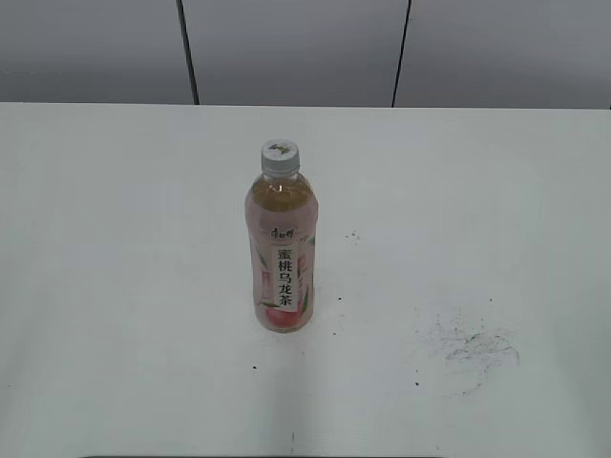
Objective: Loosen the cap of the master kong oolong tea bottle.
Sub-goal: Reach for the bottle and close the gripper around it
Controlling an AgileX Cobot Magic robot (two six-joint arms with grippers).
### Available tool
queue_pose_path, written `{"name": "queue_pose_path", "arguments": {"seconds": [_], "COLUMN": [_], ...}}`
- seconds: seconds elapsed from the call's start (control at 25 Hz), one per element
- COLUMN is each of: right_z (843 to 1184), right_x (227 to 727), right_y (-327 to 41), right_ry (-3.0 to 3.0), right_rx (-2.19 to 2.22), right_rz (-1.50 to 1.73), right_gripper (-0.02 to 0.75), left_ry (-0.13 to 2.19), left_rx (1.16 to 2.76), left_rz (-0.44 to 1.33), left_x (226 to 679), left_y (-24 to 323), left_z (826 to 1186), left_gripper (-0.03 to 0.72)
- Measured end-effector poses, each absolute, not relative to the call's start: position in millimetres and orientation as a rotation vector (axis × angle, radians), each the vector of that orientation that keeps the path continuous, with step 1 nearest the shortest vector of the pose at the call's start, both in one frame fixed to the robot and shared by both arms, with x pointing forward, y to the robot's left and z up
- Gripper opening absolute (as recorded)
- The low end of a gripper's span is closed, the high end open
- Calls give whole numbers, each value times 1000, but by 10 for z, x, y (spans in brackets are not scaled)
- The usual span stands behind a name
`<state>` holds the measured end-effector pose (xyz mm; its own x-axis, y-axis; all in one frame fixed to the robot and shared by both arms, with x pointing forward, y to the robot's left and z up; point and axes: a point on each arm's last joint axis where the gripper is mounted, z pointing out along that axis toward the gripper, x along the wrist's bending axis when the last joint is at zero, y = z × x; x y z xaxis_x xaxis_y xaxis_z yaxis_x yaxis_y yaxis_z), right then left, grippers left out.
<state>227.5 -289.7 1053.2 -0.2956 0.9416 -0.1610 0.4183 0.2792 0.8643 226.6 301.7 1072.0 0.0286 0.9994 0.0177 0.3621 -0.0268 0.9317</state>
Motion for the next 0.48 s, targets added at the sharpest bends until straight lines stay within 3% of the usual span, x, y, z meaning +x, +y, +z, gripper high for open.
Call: {"name": "queue_pose_path", "arguments": {"seconds": [0.48], "right_z": [10532], "right_x": [2275], "right_y": [-2897], "right_ry": [1850], "right_rx": [1226], "right_rz": [949], "right_gripper": [577], "left_ry": [1446], "left_rx": [1506], "left_rz": [1009], "left_x": [2266], "left_y": [3017], "left_z": [10720], "left_gripper": [498]}}
